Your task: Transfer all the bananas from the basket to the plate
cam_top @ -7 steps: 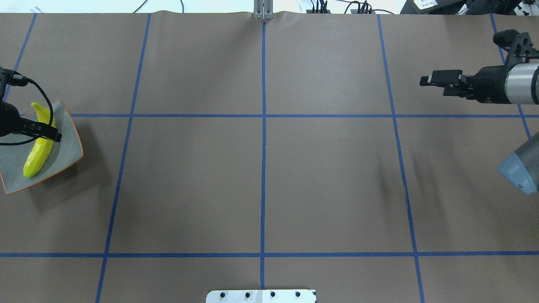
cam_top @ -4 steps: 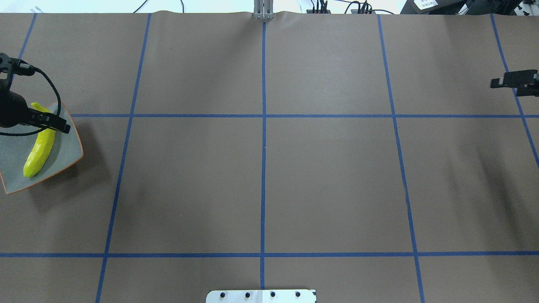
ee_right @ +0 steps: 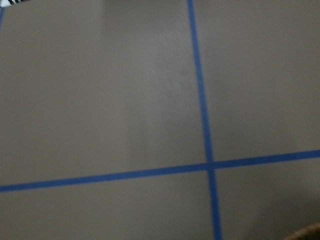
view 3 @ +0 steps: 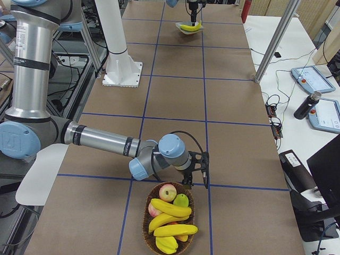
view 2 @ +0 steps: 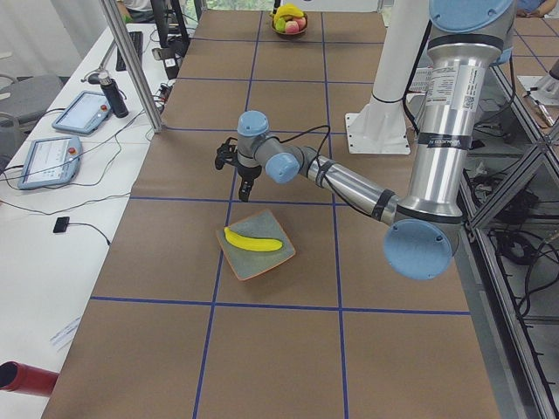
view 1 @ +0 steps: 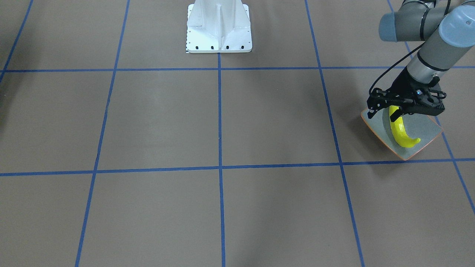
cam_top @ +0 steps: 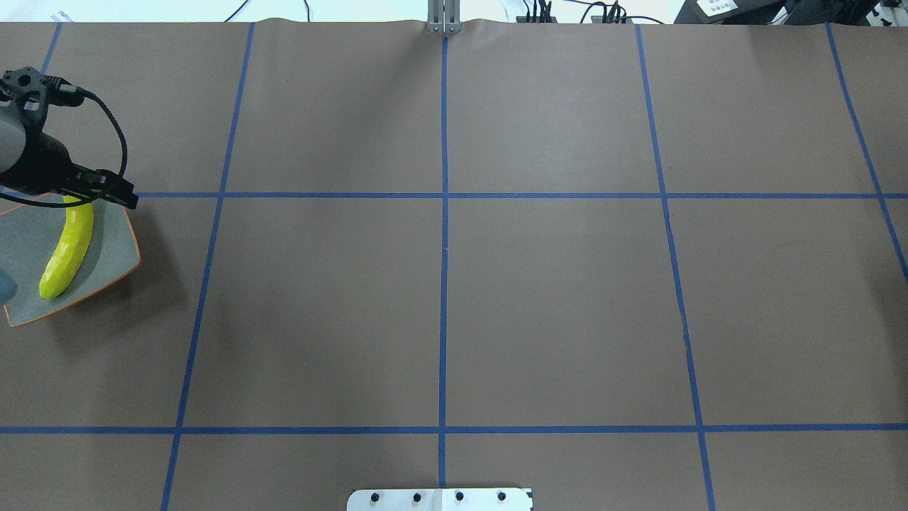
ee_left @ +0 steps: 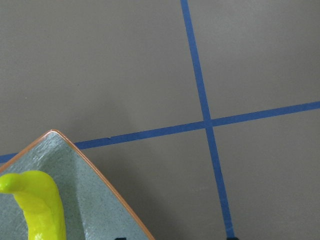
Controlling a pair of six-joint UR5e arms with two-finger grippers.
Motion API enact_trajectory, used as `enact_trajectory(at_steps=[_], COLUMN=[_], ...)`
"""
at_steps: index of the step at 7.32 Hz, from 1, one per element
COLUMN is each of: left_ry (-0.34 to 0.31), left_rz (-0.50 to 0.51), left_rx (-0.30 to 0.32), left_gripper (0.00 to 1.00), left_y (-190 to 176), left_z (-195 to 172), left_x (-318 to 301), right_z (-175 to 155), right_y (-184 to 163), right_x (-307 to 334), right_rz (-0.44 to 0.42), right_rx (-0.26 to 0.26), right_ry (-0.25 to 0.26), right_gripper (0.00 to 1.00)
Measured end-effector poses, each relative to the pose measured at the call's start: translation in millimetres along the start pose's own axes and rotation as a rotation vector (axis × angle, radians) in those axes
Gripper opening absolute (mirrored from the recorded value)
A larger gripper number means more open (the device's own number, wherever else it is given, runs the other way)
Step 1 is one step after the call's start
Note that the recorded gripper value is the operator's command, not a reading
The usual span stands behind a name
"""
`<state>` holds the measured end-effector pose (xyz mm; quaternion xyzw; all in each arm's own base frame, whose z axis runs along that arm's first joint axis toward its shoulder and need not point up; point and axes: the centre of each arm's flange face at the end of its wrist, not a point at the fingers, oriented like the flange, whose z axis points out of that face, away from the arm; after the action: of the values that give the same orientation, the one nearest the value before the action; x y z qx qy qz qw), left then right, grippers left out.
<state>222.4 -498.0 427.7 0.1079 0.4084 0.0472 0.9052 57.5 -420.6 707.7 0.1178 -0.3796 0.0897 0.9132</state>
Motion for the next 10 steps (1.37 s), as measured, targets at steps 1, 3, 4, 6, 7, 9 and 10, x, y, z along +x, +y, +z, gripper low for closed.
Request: enact_trajectory(at_steps=[1,3,4,6,7,9,10], left_ry=[0.001,0.002,0.003,0.002,0.003,0.003,0.003], left_rz=[-0.004,-0.026,-0.031,-0.033,-0.031,-0.026,-0.022], left_rx=[-0.001,0.000,0.001,0.001,0.003,0.003,0.002], left_gripper=[0.76,0.77,0.77,0.77,0.77,0.77,0.77], left_y=[0,-1,-1,0,0,2,2], left_z=[0,-1,-1,-1,-1,-1,-1], left_x=[1,2,2,1,0,-1,-2], right_z=[0,4,8,14,16,21,22], right_y=[16,44,51,55,52,54,54], right_x=[21,49,57,65,66,71,72], right_rz=[0.005,0.037,0.049,0.069,0.076,0.089,0.092], right_rx=[-0.032,-0.073,-0.087,-0.101,-0.103,-0.114,-0.117], right_ry=[0.027,0.090,0.115,0.125,0.126,0.128,0.128], right_gripper=[0.97,0.96,0.96,0.96,0.94,0.80,0.70])
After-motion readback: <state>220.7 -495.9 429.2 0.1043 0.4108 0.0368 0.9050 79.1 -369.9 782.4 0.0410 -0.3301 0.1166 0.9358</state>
